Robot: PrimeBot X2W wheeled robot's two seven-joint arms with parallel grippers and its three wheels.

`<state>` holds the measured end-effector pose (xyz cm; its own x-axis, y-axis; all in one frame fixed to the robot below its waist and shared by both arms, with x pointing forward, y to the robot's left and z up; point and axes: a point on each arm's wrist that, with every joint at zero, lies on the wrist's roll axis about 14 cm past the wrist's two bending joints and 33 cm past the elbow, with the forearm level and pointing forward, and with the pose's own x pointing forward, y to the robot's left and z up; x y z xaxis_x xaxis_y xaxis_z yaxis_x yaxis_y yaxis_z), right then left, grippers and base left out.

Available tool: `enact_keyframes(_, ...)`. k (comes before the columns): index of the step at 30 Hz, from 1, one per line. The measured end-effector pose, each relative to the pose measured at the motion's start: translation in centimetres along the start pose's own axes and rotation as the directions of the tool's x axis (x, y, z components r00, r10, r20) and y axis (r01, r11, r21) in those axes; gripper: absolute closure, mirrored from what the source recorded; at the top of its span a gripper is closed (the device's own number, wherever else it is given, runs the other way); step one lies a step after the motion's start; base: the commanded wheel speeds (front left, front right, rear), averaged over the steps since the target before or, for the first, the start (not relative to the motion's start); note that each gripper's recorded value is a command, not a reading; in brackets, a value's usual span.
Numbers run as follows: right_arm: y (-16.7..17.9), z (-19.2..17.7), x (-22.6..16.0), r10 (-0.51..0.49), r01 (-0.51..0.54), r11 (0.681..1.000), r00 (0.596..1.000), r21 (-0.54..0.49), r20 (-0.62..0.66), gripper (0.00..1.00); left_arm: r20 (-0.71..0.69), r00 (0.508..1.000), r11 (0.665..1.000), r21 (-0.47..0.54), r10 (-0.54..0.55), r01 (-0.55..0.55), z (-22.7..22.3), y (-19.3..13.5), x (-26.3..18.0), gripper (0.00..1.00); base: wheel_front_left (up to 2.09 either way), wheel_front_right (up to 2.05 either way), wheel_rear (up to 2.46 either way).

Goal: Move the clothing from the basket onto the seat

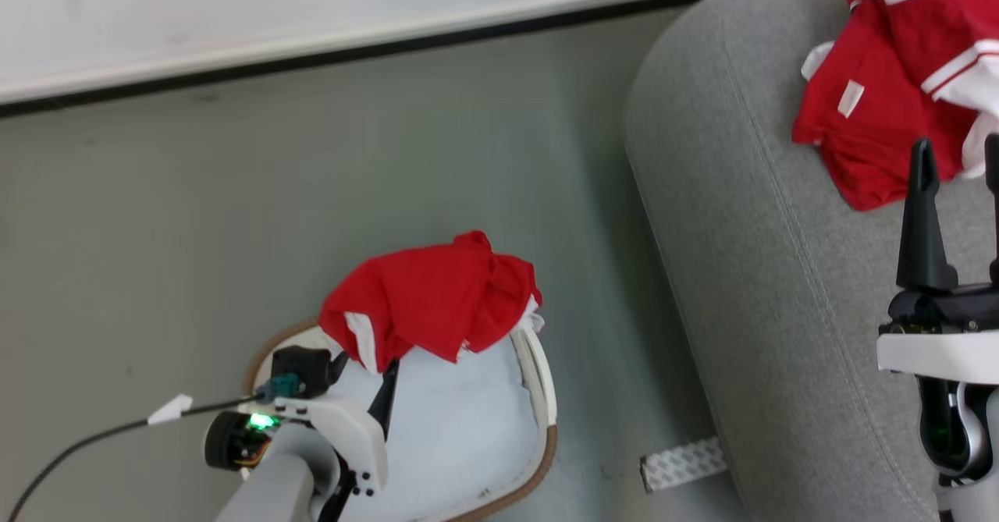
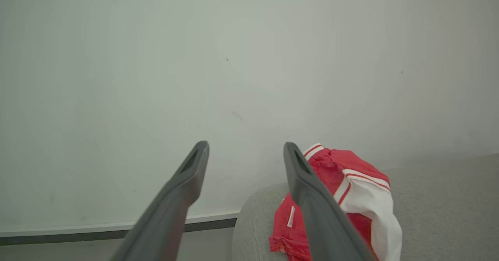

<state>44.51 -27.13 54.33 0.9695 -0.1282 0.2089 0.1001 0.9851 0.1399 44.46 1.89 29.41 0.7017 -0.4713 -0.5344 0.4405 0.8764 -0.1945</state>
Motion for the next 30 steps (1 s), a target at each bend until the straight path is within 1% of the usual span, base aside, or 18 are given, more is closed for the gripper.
enact_keyframes(3, 0.0, -0.7, 0.7, -0.008, 0.008, 1.0, 1.0, 0.001, -0.004, 0.0, -0.093, 0.996, 1.0, -0.004, -0.014, 0.013, -2.1, 0.1, 1.5, 0.0, 0.0, 0.0, 0.0)
enact_keyframes(9, -0.3, -2.0, 1.8, -0.023, 0.023, 1.0, 1.0, -0.011, -0.013, 0.0, -0.227, 0.973, 0.999, -0.012, -0.039, 0.037, -5.7, 0.3, 4.0, 0.0, 0.0, 0.0, 0.0)
enact_keyframes(14, -0.9, -3.6, 1.9, -0.044, 0.043, 0.999, 0.998, -0.029, -0.041, 0.0, -0.314, 0.949, 1.0, -0.02, -0.027, 0.022, -8.2, 1.3, 6.0, 0.0, 0.0, 0.0, 0.0)
enact_keyframes(18, -1.4, -4.1, 2.2, -0.059, 0.057, 0.997, 0.997, -0.047, -0.043, 0.0, -0.385, 0.923, 0.999, -0.035, -0.018, 0.004, -10.4, 1.8, 7.1, 0.0, 0.0, 0.0, 0.0)
enact_keyframes(22, -2.0, -4.6, 2.1, -0.076, 0.072, 0.995, 0.996, -0.069, -0.055, 0.0, -0.422, 0.907, 0.998, -0.051, 0.006, -0.031, -11.6, 2.6, 8.5, 0.0, 0.0, 0.0, 0.0)
enact_keyframes(24, -2.3, -4.8, 2.0, -0.084, 0.079, 0.994, 0.995, -0.08, -0.062, 0.0, -0.429, 0.903, 0.998, -0.043, 0.028, -0.051, -11.9, 3.2, 9.3, 0.0, 0.0, 0.0, 0.0)
enact_keyframes(27, -2.8, -5.1, 1.9, -0.095, 0.088, 0.992, 0.993, -0.093, -0.07, 0.0, -0.425, 0.903, 0.996, -0.044, 0.055, -0.081, -12.1, 3.8, 10.5, 0.0, 0.0, 0.0, 0.0)
enact_keyframes(30, -3.2, -5.3, 1.8, -0.108, 0.101, 0.991, 0.991, -0.084, -0.074, 0.0, -0.406, 0.912, 0.994, -0.064, 0.06, -0.094, -11.9, 3.8, 11.5, 0.0, 0.0, 0.0, 0.0)
